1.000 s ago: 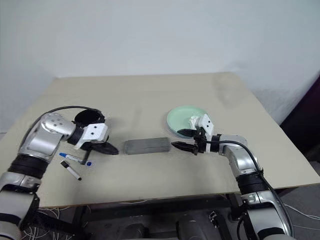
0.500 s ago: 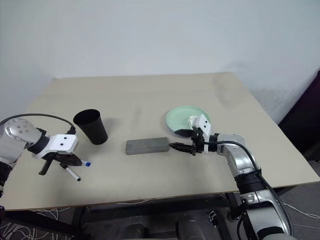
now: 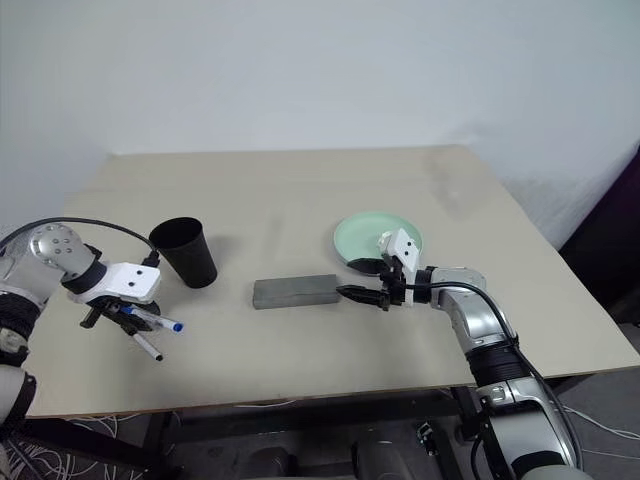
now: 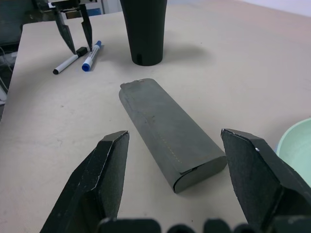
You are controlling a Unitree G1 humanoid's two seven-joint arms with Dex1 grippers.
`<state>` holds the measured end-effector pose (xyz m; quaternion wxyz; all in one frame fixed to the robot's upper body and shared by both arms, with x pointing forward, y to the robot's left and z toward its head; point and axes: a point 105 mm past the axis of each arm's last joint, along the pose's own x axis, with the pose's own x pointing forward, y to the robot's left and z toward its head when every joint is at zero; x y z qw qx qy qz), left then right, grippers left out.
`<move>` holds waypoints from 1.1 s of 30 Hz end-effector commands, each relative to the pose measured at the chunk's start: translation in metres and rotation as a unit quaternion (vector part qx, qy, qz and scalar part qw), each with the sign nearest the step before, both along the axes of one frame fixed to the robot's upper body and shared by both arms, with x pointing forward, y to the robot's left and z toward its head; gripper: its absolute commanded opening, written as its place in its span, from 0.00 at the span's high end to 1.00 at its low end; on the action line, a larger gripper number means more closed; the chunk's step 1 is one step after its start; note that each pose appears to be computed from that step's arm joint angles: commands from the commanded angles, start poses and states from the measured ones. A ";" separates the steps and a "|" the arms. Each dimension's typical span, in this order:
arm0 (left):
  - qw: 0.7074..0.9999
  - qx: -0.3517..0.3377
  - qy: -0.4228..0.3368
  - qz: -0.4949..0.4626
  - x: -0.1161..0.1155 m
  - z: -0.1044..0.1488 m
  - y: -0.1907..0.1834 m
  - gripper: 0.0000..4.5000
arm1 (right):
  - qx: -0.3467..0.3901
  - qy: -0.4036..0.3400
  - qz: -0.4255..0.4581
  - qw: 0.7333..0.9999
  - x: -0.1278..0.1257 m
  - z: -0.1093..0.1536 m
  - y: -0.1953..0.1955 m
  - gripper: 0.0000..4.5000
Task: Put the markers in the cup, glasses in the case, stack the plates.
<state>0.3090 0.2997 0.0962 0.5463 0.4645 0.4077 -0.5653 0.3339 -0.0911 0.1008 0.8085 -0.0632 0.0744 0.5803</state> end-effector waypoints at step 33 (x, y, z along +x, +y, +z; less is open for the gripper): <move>0.998 0.020 -0.039 -0.048 0.016 -0.021 -0.010 0.98 | -0.001 -0.030 -0.012 0.999 0.007 0.013 -0.002 0.27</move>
